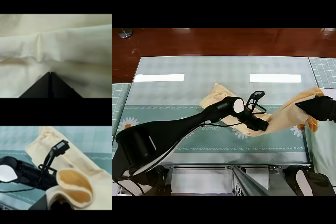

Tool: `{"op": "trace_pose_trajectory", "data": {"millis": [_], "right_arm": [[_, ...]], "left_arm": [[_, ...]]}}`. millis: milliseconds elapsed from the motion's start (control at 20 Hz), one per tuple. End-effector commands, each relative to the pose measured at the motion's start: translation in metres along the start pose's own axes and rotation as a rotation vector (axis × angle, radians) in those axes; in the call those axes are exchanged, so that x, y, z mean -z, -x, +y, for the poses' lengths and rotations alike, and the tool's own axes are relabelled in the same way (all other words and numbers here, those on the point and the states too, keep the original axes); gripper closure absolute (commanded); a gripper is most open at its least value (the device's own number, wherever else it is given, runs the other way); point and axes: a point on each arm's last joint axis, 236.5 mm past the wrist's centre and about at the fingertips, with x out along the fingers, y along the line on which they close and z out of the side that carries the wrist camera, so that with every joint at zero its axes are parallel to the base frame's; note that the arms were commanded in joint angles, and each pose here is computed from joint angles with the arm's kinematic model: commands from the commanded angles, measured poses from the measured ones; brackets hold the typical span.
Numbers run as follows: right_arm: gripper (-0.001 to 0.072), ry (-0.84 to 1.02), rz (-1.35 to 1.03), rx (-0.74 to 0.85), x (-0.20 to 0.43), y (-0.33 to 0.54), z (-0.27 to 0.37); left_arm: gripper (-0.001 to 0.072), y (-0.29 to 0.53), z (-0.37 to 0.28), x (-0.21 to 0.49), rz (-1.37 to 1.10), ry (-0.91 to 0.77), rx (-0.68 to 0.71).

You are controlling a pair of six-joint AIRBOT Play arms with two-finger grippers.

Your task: Fold the shirts.

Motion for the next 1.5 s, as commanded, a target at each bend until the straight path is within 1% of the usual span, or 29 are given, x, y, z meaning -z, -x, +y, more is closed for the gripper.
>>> {"op": "trace_pose_trajectory", "data": {"millis": [0,200,300,400,550,650,750,850,950,1000,1100,1150,1200,1300,1350,1450], "right_arm": [[0.0694,0.002,0.02,-0.017,-0.002,-0.005,0.0],[0.0694,0.064,0.111,-0.09,-0.008,-0.028,0.023],[0.0694,0.109,0.167,-0.132,-0.019,-0.052,0.042],[0.0694,0.15,0.205,-0.177,-0.034,-0.083,0.065],[0.0694,0.199,0.304,-0.237,-0.045,-0.153,0.101],[0.0694,0.225,0.38,-0.261,-0.039,-0.208,0.12],[0.0694,0.235,0.448,-0.27,-0.025,-0.261,0.13],[0.0693,0.228,0.515,-0.263,-0.005,-0.307,0.129],[0.0693,0.204,0.571,-0.247,0.013,-0.342,0.122],[0.0638,0.18,0.597,-0.238,0.022,-0.354,0.117],[0.0137,0.155,0.659,-0.245,0.036,-0.359,0.112],[0.008,0.163,0.69,-0.247,0.038,-0.351,0.107],[0.0081,0.174,0.715,-0.246,0.033,-0.337,0.098],[0.008,0.167,0.725,-0.195,0.003,-0.294,0.065],[0.0081,0.174,0.698,-0.141,-0.019,-0.266,0.043],[0.0081,0.198,0.589,0.08,-0.067,-0.196,-0.021]], "left_arm": [[0.067,0.033,0.007,-0.014,0.034,-0.02,0.025],[0.067,0.157,0.078,-0.065,-0.119,0.106,-0.014],[0.067,0.238,0.107,-0.076,-0.233,0.122,-0.043],[0.067,0.322,0.138,-0.071,-0.357,0.145,-0.148],[0.067,0.424,0.168,-0.025,-0.482,0.172,-0.341],[0.067,0.464,0.164,0.006,-0.581,0.18,-0.407],[0.067,0.481,0.154,0.034,-0.661,0.187,-0.45],[0.067,0.481,0.144,0.056,-0.707,0.178,-0.473],[0.067,0.461,0.143,0.075,-0.705,0.187,-0.467],[0.067,0.447,0.147,0.083,-0.684,0.2,-0.457],[0.067,0.418,0.16,0.096,-0.63,0.245,-0.426],[0.067,0.408,0.169,0.099,-0.621,0.268,-0.418],[0.067,0.403,0.178,0.1,-0.623,0.287,-0.42],[0.067,0.398,0.189,0.098,-0.641,0.306,-0.428],[0.067,0.398,0.191,0.098,-0.644,0.309,-0.429],[0.067,0.398,0.191,0.098,-0.645,0.308,-0.43]]}}
